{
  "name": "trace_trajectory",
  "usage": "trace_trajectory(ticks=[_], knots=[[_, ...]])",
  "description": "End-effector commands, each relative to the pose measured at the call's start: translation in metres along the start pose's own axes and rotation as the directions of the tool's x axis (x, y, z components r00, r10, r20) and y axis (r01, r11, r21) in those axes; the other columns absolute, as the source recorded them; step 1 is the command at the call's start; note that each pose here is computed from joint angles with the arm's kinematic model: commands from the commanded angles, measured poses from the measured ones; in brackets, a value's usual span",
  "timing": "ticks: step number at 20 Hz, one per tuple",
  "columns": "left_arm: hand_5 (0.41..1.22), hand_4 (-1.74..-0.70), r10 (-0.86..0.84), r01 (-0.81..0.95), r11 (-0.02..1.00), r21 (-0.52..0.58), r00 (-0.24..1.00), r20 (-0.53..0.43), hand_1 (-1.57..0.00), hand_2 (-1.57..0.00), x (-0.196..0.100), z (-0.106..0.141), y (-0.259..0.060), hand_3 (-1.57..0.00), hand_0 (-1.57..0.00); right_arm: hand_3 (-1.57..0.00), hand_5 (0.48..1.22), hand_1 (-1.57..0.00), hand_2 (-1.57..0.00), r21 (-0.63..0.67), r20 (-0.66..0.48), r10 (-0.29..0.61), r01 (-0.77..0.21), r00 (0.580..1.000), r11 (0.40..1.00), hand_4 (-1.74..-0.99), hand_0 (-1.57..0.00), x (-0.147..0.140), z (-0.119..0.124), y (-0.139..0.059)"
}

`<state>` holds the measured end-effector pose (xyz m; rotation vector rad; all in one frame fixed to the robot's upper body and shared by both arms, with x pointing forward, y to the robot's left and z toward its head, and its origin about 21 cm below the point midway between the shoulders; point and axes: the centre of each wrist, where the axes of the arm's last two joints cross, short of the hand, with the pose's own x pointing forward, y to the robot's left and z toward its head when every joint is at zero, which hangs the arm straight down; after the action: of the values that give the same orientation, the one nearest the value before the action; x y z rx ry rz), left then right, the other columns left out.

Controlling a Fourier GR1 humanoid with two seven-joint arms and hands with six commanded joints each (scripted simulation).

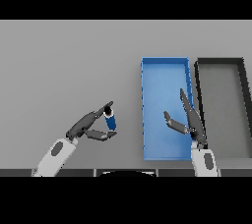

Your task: Pick up the blue pipe and place it into the blue bin.

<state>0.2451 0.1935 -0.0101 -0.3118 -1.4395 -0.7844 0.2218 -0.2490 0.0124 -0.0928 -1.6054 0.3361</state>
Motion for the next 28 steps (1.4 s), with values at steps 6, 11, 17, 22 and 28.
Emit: trace_trajectory(ticks=[6, 11, 17, 22, 28], knots=[[0.5, -1.18, -0.011, 0.011, 1.0, -0.019, 0.999, 0.036, 0.0, 0.0, -0.003, -0.031, -0.017, 0.0, 0.0, 0.0, 0.665, 0.0, 0.0, 0.0, -0.013, 0.002, -0.002, 1.0, 1.0, -1.319, 0.0, -0.004, 0.004, -0.001], [0.73, -1.31, 0.108, -0.107, 0.994, -0.031, 0.993, 0.049, -0.25, -0.39, -0.003, -0.046, -0.025, -0.47, -0.09, 0.0, 0.663, 0.0, 0.0, 0.005, -0.01, -0.005, 0.005, 1.0, 1.0, -1.319, 0.0, -0.006, 0.004, 0.001], [1.092, -1.62, 0.147, -0.144, 0.989, -0.037, 0.987, 0.072, -1.22, -1.26, -0.006, -0.041, -0.037, -1.25, -1.17, 0.0, 0.666, 0.0, 0.0, 0.006, -0.009, 0.014, -0.014, 1.0, 1.0, -1.307, 0.0, -0.005, 0.004, 0.0], [1.179, -1.69, 0.127, -0.121, 0.992, -0.043, 0.978, 0.166, -1.46, -1.47, 0.009, -0.043, -0.048, -1.42, -1.44, 0.0, 0.662, 0.0, 0.0, 0.007, 0.003, 0.026, -0.026, 1.0, 1.0, -1.281, 0.0, -0.002, 0.003, -0.002], [1.21, -1.72, 0.134, -0.115, 0.99, -0.08, 0.941, 0.31, -1.54, -1.54, 0.053, -0.059, -0.049, -1.45, -1.54, 0.0, 0.673, 0.0, 0.0, 0.005, -0.009, 0.055, -0.055, 0.998, 0.998, -1.277, 0.0, -0.006, 0.001, -0.004]])
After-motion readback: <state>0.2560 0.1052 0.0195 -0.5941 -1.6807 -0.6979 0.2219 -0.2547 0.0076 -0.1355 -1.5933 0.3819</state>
